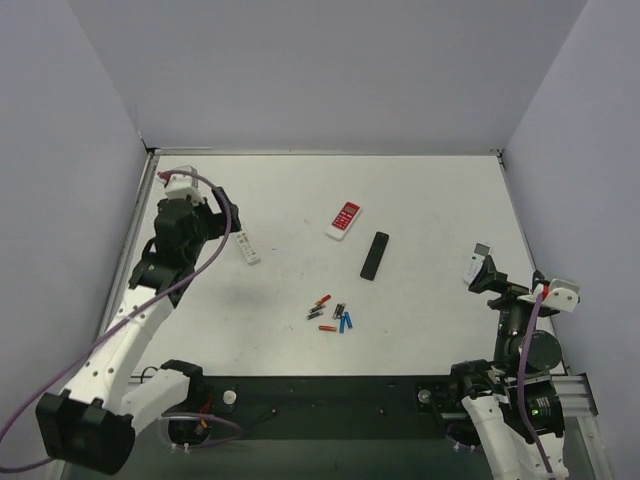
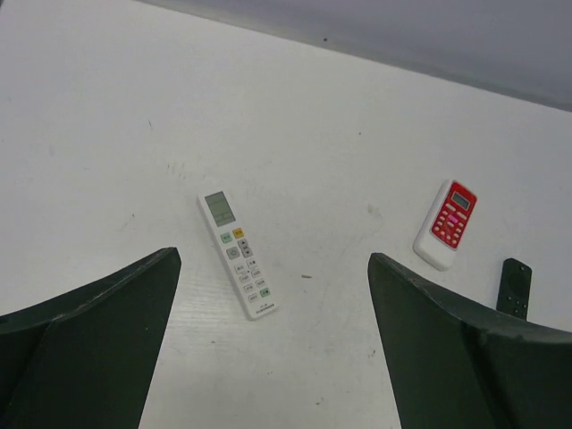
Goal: Load the batteries into the remote control
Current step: Pick up the remote control from the center of the board, then adjust the remote control.
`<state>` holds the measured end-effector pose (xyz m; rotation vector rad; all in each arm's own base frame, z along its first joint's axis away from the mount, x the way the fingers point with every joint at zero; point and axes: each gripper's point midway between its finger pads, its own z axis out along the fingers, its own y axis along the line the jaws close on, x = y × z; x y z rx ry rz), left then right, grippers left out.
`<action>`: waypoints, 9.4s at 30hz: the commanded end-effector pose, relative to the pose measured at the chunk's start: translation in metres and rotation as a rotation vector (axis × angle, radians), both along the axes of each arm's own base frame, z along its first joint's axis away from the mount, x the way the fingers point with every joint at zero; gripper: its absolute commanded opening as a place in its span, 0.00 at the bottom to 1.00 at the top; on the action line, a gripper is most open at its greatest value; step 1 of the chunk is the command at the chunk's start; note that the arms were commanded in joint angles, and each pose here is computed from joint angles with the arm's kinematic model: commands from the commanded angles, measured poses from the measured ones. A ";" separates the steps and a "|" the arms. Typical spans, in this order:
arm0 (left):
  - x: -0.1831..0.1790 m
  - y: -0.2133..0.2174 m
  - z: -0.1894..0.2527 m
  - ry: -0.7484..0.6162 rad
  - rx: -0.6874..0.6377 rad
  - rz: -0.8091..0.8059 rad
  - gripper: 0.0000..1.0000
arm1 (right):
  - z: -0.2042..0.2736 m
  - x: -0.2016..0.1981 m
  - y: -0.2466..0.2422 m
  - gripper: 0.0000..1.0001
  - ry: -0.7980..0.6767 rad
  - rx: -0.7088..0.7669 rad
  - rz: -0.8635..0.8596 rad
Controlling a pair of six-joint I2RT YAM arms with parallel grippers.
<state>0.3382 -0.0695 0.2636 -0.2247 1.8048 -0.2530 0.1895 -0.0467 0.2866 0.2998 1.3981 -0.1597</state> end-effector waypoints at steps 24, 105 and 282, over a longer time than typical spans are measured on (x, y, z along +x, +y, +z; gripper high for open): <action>0.140 -0.234 -0.140 0.498 0.191 -0.438 0.97 | 0.012 0.002 0.024 1.00 -0.083 -0.032 0.140; -0.090 -0.227 0.048 0.004 -0.761 -1.040 0.28 | 0.012 0.093 0.327 0.99 0.288 0.972 1.420; -0.096 -0.129 0.020 -0.100 -1.230 -0.496 0.00 | -0.048 0.038 0.358 0.90 0.542 0.733 0.964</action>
